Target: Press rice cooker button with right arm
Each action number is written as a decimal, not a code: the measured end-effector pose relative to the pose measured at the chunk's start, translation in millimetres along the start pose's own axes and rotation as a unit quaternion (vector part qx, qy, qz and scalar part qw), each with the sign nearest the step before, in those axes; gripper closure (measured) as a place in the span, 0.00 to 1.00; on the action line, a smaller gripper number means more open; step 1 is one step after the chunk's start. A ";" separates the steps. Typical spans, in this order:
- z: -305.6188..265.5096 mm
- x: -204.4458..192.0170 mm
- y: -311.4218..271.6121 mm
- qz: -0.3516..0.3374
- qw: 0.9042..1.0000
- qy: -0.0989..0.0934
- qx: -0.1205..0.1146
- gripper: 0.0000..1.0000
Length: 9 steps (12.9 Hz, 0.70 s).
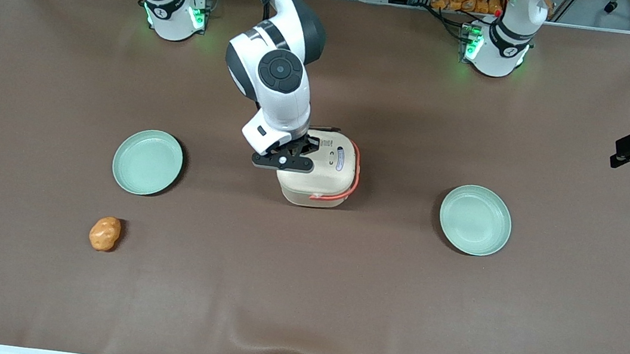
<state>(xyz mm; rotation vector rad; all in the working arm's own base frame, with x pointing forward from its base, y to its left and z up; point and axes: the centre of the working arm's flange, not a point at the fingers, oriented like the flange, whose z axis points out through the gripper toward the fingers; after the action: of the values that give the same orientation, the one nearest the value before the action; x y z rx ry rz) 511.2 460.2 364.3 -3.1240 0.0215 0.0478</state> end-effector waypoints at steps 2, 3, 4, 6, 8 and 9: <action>0.2 0.2 0.1 0.000 1.000 0.000 0.000 0.94; 0.1 0.4 0.3 0.001 1.000 0.000 0.000 0.94; -0.6 0.9 0.6 0.002 1.000 0.001 0.000 0.94; -12.1 3.3 1.1 0.004 1.000 0.005 0.004 0.93; -52.5 10.1 7.1 0.011 1.000 0.011 0.011 0.79; -79.6 13.7 16.2 0.017 1.000 0.006 0.007 0.68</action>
<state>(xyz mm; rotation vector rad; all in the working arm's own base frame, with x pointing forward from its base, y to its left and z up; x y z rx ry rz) 527.2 442.4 443.1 -3.1092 0.0743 0.0302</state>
